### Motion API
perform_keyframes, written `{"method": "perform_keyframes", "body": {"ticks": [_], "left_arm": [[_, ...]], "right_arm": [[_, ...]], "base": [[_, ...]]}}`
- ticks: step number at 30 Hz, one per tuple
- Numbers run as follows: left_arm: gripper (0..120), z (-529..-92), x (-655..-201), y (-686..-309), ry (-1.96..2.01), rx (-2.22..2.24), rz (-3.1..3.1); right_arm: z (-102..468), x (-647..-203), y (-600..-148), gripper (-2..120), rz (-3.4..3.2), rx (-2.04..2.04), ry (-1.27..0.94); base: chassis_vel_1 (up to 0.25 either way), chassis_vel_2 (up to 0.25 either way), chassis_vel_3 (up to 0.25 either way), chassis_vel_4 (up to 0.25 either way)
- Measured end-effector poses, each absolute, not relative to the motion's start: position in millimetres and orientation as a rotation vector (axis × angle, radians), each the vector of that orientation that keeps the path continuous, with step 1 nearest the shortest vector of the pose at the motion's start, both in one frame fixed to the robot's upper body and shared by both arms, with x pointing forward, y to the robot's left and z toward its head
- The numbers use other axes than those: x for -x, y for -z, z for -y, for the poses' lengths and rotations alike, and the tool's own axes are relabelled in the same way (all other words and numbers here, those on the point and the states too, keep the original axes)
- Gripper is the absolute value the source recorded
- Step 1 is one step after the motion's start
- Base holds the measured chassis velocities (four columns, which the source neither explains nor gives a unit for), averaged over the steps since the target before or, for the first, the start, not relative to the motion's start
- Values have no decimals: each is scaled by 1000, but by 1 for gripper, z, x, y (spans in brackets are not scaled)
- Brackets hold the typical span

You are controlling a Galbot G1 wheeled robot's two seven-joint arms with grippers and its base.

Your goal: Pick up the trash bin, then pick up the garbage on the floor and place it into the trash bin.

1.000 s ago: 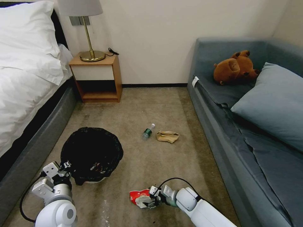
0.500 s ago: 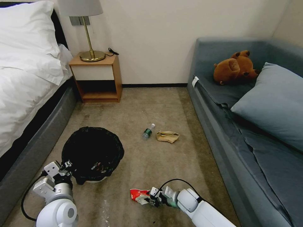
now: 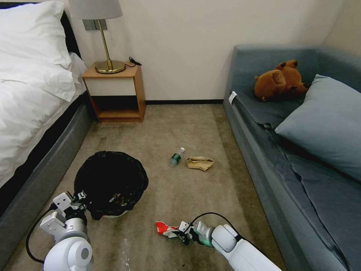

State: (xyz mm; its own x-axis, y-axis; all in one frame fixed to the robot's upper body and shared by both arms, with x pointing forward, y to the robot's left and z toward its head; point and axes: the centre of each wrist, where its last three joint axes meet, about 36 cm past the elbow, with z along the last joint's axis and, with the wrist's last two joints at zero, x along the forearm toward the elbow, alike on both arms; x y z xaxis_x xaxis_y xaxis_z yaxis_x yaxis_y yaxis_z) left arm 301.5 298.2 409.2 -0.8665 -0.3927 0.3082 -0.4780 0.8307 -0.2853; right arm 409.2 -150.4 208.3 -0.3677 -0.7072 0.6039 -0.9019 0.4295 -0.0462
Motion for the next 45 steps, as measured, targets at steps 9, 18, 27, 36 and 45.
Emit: {"method": "perform_keyframes", "body": {"ticks": [9, 18, 27, 36, 45], "left_arm": [[4, -303, -304, -409, -537, -674, 2776], [4, -304, -307, -413, -550, -668, 2788], [4, -303, -310, -420, -569, -650, 2799], [4, -301, -312, -418, -574, -639, 2793], [4, -298, -314, -408, -569, -632, 2773]], "right_arm": [[156, -423, -244, 0, 2386, -1274, -427], [166, -431, -273, 0, 2575, -1179, -322], [178, -433, -289, 0, 2748, -1068, -254], [176, -430, -309, 0, 3001, -841, -213], [162, -434, -369, 0, 3235, -631, -87]], "base": [[0, 0, 0, 0], [0, 0, 0, 0], [0, 0, 0, 0], [0, 0, 0, 0], [0, 0, 0, 0]]}}
